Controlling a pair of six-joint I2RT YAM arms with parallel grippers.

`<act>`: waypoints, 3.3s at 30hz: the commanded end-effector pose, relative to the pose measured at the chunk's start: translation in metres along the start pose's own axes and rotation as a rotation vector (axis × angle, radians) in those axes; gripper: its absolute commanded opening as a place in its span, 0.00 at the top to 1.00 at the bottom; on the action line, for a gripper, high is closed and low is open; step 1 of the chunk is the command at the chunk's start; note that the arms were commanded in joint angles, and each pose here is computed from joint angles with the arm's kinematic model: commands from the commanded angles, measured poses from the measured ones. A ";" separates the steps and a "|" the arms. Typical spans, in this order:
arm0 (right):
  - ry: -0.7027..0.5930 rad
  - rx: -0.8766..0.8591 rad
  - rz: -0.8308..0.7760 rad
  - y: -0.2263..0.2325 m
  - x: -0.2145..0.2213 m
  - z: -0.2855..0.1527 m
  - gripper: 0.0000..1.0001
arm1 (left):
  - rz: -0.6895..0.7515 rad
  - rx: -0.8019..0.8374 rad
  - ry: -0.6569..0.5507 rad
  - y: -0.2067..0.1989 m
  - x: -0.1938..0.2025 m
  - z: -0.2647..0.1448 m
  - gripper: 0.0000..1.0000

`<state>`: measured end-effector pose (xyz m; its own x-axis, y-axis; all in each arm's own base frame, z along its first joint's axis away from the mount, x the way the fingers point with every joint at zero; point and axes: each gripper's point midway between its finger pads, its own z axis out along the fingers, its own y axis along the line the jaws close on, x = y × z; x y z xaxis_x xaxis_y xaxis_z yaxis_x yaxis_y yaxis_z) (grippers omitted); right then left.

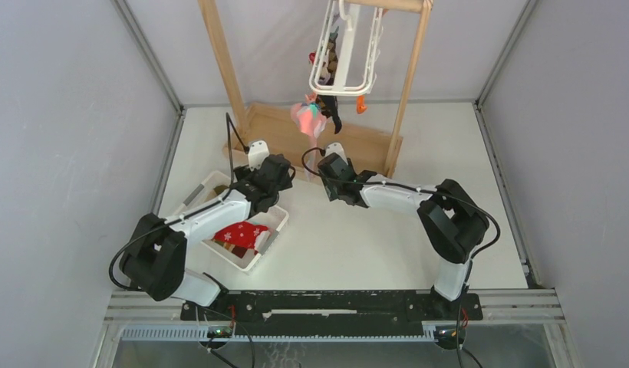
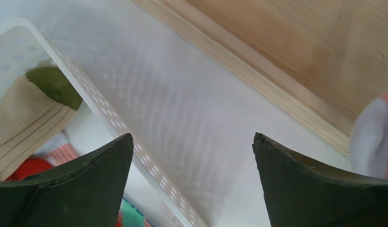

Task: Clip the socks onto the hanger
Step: Move the clothesline to the center of the board.

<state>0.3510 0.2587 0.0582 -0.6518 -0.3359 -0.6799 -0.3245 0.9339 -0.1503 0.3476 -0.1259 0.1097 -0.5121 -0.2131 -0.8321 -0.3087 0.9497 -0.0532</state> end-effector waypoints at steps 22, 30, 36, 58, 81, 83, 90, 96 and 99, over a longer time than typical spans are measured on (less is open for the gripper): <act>0.159 0.143 0.483 -0.085 0.015 0.031 0.46 | 0.019 -0.044 -0.167 0.008 -0.037 0.007 0.00; 0.140 0.110 0.517 -0.085 0.011 0.027 0.46 | -0.060 -0.074 -0.049 0.011 -0.026 0.034 0.00; 0.122 0.108 0.493 -0.082 0.006 0.023 0.47 | -0.097 -0.110 -0.096 0.013 -0.043 0.042 0.03; 0.031 0.141 0.427 -0.087 -0.014 0.004 0.91 | -0.092 -0.090 0.186 -0.029 -0.089 0.115 0.23; 0.015 0.087 0.440 -0.082 -0.019 -0.004 0.96 | -0.118 -0.030 0.370 -0.059 -0.043 0.154 0.42; 0.014 0.090 0.439 -0.082 -0.019 -0.004 0.96 | -0.122 -0.027 0.388 -0.060 -0.036 0.155 0.45; 0.021 0.073 0.439 -0.079 -0.018 -0.001 0.96 | -0.104 -0.053 0.421 -0.038 -0.006 0.140 0.64; 0.023 0.076 0.442 -0.079 -0.018 -0.002 0.95 | -0.054 -0.096 0.448 -0.012 0.022 0.124 0.65; 0.025 0.085 0.442 -0.080 -0.016 -0.002 0.95 | -0.039 -0.111 0.462 -0.002 0.036 0.117 0.65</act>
<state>0.3815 0.1883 0.0680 -0.7630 0.0878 -0.6404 0.0488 0.9957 0.0783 0.4829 -0.1294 0.0474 -0.6889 -0.3956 -0.6074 -0.3940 0.9077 -0.1443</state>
